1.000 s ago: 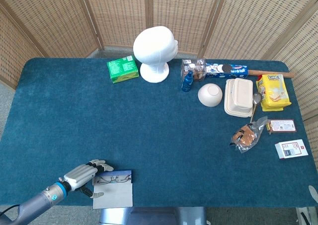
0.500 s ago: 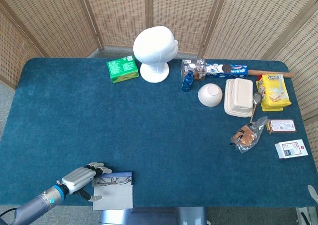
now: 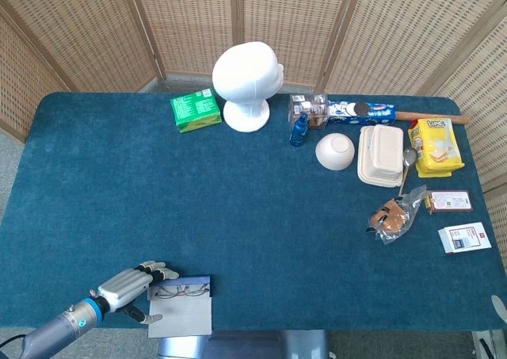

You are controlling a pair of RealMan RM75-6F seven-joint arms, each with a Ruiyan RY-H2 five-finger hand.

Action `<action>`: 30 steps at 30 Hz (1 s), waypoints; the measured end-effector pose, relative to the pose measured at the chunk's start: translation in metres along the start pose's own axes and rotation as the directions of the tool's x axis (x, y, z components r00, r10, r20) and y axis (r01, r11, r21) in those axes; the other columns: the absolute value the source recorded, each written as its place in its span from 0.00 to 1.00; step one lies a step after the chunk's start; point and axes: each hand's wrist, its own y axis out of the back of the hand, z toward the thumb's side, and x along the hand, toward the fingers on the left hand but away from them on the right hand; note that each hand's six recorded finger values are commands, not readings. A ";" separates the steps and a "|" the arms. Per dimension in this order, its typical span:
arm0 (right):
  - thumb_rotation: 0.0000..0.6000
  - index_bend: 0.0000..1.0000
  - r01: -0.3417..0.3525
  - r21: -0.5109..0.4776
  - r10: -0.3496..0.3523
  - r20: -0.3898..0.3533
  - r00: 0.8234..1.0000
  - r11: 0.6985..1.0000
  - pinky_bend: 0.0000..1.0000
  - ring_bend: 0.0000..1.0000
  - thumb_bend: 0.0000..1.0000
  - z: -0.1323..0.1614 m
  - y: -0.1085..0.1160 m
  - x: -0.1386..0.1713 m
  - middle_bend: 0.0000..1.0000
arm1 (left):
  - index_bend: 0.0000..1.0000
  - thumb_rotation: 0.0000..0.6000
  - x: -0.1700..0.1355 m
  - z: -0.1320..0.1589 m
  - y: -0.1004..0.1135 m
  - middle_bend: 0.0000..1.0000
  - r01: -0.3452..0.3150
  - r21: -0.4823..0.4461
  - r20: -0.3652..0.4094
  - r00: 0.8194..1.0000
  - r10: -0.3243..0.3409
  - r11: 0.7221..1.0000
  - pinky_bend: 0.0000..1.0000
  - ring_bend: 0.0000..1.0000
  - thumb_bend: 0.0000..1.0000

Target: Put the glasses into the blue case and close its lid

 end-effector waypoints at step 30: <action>0.88 0.00 -0.060 -0.014 0.058 -0.123 0.991 0.998 0.16 0.00 0.22 0.028 -0.019 -0.020 0.13 | 0.15 0.76 -0.063 -0.001 -0.007 0.08 -0.513 0.190 0.059 0.857 0.512 0.837 0.00 0.00 0.27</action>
